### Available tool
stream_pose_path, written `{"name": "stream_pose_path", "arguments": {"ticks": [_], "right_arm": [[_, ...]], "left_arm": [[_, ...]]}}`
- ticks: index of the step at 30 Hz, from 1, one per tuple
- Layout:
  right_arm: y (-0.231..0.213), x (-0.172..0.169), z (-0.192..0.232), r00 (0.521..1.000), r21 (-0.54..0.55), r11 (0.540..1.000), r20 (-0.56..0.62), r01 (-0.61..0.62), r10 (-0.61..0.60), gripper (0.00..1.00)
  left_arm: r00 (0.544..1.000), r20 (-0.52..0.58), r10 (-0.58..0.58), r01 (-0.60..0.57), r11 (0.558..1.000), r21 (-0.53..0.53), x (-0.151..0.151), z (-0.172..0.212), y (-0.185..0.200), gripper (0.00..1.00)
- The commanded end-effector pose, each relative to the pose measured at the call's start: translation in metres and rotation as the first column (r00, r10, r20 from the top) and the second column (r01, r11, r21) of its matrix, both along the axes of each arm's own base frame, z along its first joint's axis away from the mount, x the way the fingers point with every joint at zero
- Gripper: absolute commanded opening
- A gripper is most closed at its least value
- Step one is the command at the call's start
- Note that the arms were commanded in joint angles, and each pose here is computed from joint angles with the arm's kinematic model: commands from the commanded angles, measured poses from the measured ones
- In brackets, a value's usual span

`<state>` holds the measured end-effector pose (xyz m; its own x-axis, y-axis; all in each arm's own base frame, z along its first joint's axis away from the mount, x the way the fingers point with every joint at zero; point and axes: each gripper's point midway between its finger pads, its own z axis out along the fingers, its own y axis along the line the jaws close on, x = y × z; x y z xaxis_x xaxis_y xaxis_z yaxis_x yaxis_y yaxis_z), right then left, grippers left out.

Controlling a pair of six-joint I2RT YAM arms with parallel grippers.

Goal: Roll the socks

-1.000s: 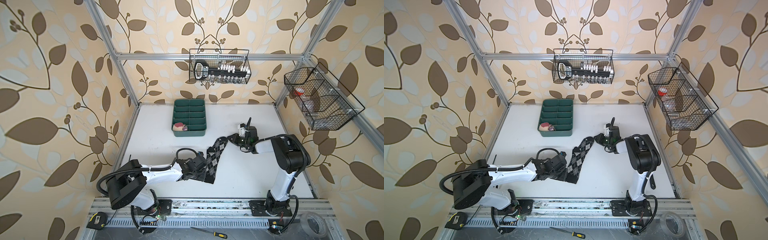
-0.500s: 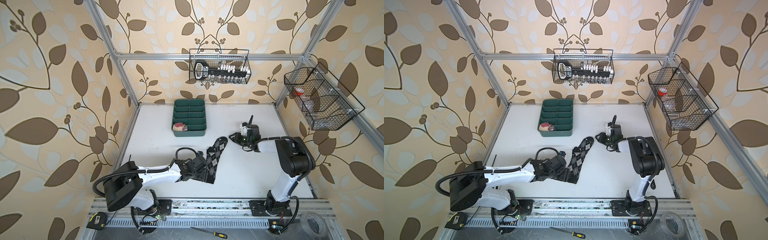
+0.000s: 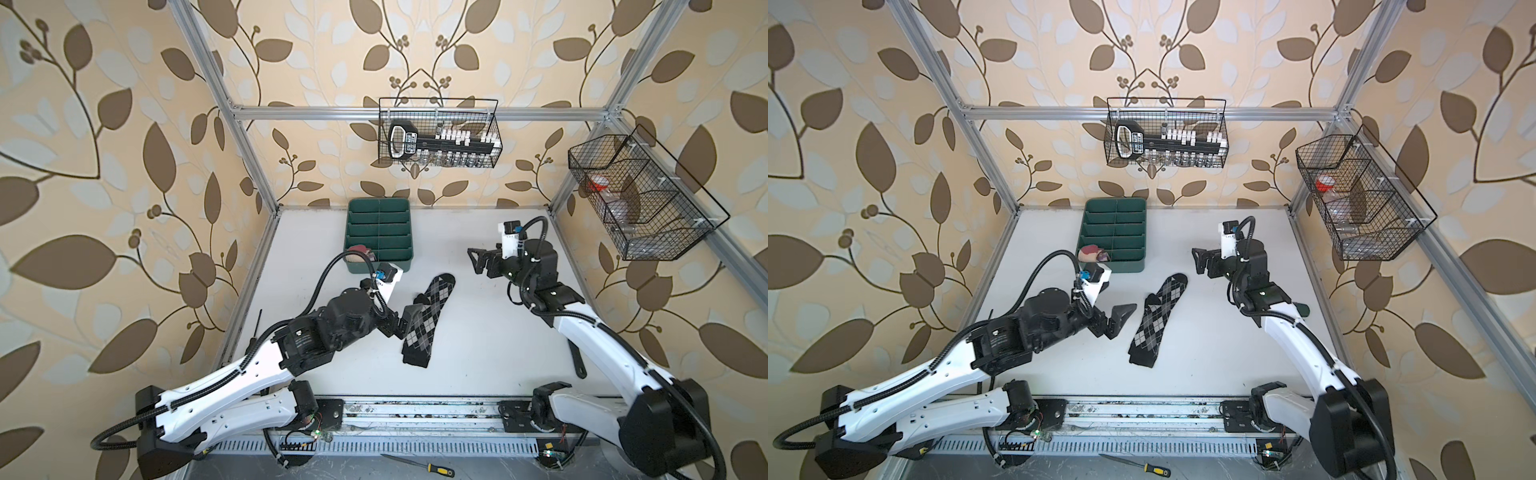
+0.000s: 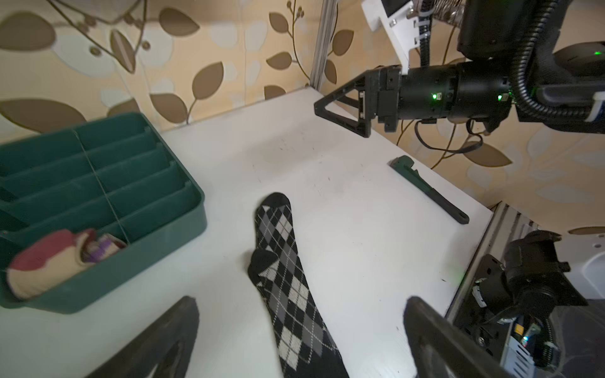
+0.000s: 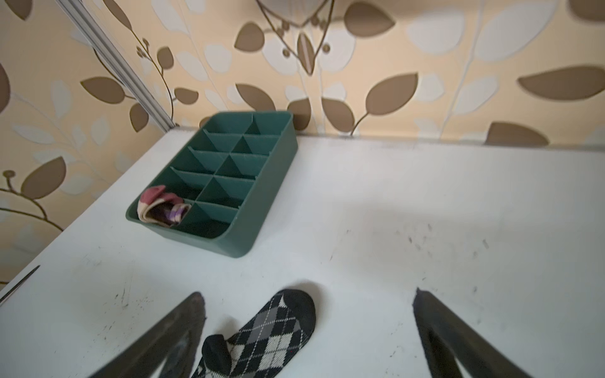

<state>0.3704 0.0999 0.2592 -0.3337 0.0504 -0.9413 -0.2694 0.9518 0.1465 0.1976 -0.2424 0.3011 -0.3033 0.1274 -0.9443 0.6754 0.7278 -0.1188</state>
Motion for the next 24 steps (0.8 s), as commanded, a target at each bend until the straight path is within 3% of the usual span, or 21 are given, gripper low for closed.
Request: {"name": "stream_pose_path", "arguments": {"ticks": [1, 3, 4, 6, 8, 10, 11, 12, 13, 14, 16, 20, 24], "right_arm": [[-0.020, -0.008, 0.016, 0.993, -0.053, 0.995, 0.085, 0.088, -0.083, 1.00], [-0.020, -0.013, 0.022, 0.987, 0.032, 0.996, 0.135, 0.084, -0.088, 1.00], [-0.010, -0.017, 0.026, 0.982, 0.024, 1.000, 0.189, 0.016, -0.020, 1.00], [0.015, -0.031, 0.029, 0.961, -0.024, 0.991, 0.242, -0.135, 0.137, 1.00], [0.042, -0.045, 0.021, 0.928, -0.166, 0.952, 0.235, -0.256, 0.290, 1.00], [0.073, -0.065, -0.009, 0.877, -0.442, 0.821, 0.138, -0.361, 0.460, 1.00], [0.082, -0.074, -0.027, 0.854, -0.563, 0.729, 0.075, -0.389, 0.514, 1.00], [0.091, -0.085, -0.053, 0.820, -0.681, 0.596, -0.011, -0.425, 0.573, 1.00], [0.097, -0.097, -0.077, 0.785, -0.762, 0.466, -0.089, -0.449, 0.613, 1.00], [0.101, -0.105, -0.093, 0.760, -0.804, 0.377, -0.137, -0.459, 0.635, 1.00], [0.114, -0.124, -0.120, 0.707, -0.849, 0.242, -0.196, -0.469, 0.680, 1.00], [0.136, -0.161, -0.150, 0.629, -0.895, 0.106, -0.217, -0.434, 0.747, 0.94], [0.145, -0.189, -0.168, 0.599, -0.923, 0.051, -0.205, -0.381, 0.774, 0.88]], "left_arm": [[0.980, 0.197, -0.029, 0.010, 0.995, 0.098, -0.003, 0.019, 0.016, 0.99], [0.966, 0.255, -0.038, 0.005, 0.992, 0.130, -0.006, 0.016, 0.026, 0.99], [0.956, 0.292, -0.041, -0.004, 0.988, 0.152, -0.007, 0.012, 0.032, 0.99], [0.934, 0.355, -0.031, -0.037, 0.982, 0.183, -0.008, 0.006, 0.044, 0.99], [0.908, 0.412, -0.072, -0.029, 0.972, 0.234, -0.014, -0.003, 0.050, 0.99], [0.890, 0.440, -0.121, -0.007, 0.961, 0.278, -0.021, -0.014, 0.054, 0.99], [0.889, 0.438, -0.132, 0.000, 0.958, 0.288, -0.024, -0.018, 0.057, 0.99], [0.891, 0.431, -0.144, 0.008, 0.954, 0.301, -0.026, -0.022, 0.059, 0.99], [0.896, 0.415, -0.159, 0.019, 0.947, 0.322, -0.029, -0.028, 0.061, 0.99], [0.901, 0.401, -0.164, 0.021, 0.941, 0.336, -0.030, -0.032, 0.063, 0.99], [0.915, 0.362, -0.178, 0.036, 0.930, 0.366, -0.034, -0.040, 0.067, 0.99], [0.929, 0.332, -0.162, 0.034, 0.932, 0.361, -0.039, -0.043, 0.077, 0.99], [0.929, 0.338, -0.152, 0.029, 0.938, 0.345, -0.043, -0.045, 0.084, 0.99]]}}
